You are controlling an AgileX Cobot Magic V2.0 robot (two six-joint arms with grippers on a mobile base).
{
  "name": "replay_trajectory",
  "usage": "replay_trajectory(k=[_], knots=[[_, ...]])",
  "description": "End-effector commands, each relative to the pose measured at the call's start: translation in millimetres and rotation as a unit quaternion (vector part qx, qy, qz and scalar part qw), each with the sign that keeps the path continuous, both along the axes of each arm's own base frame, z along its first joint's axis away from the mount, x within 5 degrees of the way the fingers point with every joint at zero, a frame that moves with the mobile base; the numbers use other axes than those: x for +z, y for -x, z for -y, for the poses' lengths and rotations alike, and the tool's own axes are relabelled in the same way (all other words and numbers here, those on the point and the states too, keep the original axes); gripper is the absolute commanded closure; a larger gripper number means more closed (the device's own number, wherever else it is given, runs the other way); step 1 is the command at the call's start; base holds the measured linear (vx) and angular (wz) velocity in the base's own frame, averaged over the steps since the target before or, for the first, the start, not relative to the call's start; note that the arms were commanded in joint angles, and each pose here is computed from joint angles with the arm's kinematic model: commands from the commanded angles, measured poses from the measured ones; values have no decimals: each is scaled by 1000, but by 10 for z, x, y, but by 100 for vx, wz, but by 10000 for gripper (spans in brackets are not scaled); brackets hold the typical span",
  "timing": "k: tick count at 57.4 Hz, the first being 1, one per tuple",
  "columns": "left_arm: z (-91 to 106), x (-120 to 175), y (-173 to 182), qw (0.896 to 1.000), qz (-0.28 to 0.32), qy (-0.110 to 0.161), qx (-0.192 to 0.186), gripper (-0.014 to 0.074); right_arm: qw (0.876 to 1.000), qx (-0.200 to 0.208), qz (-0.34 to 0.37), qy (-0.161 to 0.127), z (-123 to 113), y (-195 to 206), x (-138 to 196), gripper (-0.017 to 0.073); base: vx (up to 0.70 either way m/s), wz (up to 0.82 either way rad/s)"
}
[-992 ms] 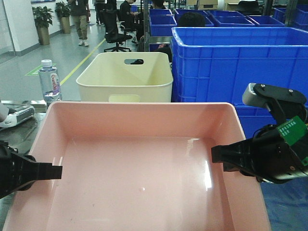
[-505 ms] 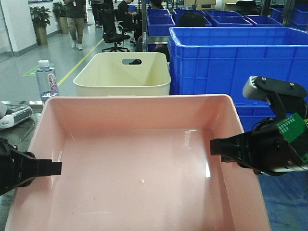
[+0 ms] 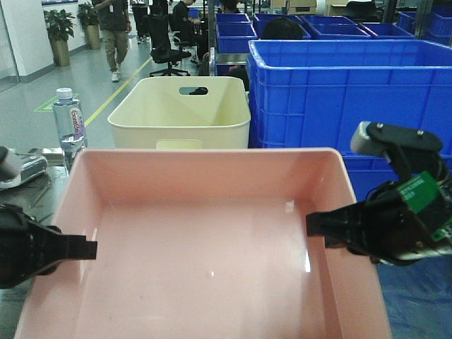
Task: Grab pink bin and stack on right shelf
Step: 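Lower the pink bin onto the metal table with both grippers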
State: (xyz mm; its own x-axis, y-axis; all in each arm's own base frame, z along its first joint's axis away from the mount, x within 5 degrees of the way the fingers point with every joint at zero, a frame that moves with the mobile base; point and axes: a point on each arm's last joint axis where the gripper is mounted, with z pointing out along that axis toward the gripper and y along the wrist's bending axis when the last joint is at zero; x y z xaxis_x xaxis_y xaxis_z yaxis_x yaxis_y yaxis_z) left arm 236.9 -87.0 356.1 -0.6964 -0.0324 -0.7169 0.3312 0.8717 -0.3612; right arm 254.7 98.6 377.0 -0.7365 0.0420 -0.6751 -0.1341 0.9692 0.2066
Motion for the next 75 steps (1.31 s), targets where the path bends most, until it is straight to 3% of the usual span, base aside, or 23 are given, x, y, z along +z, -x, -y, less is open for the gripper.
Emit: replay_trajectory(k=[1,14,15,16,21,28,39,48,58,65,75], knots=[[43,102,-70,999,26,26,7,590,999,0,31,-10,-3,-53,111,562,0,0],[102,-190,-312,1000,-25,13,9,516,999,0,-37,16,-99,-304,-246,510,0,0],[128,-332,-412,999,-49,8,10,375,998,0,-62,31,-137,-422,-423,423,0,0],[128,-335,-414,999,-50,8,10,349,997,1,-64,35,-137,-424,-433,412,0,0],[125,-331,-421,999,-45,8,12,254,997,2,-67,48,-133,-458,-479,351,0,0],[121,-316,-427,999,-37,9,15,85,998,2,-53,45,-139,-481,-466,249,0,0],[119,-311,-427,999,-35,9,16,-39,998,3,-39,41,-141,-485,-435,92,0,0],[93,-166,-391,1000,9,9,18,-1,999,4,-1,45,-99,-434,-292,74,0,0],[-11,241,-186,990,141,-7,22,113,995,4,94,29,-2,-227,107,113,0,0],[-76,492,56,978,207,-21,11,238,988,4,153,8,66,-43,367,152,0,0],[-135,691,306,969,248,-12,11,480,984,1,180,-3,141,149,539,199,0,0]])
